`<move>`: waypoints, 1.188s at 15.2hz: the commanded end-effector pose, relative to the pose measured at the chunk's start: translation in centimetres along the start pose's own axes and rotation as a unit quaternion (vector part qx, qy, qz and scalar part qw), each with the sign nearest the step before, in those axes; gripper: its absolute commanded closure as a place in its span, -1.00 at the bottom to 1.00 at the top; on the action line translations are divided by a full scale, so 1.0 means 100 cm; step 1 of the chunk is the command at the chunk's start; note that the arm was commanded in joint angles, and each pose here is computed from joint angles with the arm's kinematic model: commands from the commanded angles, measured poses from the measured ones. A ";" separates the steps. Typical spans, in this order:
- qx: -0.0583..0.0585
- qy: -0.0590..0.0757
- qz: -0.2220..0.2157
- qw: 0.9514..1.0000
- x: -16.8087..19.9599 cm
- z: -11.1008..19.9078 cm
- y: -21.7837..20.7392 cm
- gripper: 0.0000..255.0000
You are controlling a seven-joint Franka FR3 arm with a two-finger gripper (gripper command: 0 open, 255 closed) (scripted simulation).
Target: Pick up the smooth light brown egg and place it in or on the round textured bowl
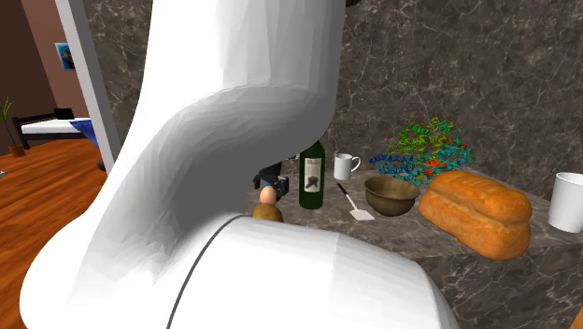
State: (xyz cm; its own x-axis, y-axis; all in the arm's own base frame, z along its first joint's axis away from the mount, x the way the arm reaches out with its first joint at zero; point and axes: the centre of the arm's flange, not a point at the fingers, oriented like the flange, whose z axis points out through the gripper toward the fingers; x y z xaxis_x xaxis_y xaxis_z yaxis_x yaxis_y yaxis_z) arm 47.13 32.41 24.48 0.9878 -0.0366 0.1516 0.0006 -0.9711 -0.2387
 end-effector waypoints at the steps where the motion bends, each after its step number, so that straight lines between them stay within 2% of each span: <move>1: 0.000 0.000 0.000 1.000 0.000 0.011 0.000 -1.00; 2: 0.000 0.000 0.000 1.000 0.000 0.019 0.000 -1.00; 10: 0.000 0.000 0.000 1.000 0.000 0.019 0.000 -1.00; 11: 0.000 0.000 0.000 1.000 0.000 0.019 0.000 1.00; 18: 0.000 0.000 0.000 1.000 0.000 0.019 0.000 1.00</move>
State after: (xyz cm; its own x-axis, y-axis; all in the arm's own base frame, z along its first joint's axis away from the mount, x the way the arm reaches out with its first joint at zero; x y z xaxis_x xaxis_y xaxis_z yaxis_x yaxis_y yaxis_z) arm 47.47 32.81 22.68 0.9876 -0.0375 0.1524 -0.0001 -0.9711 -0.2386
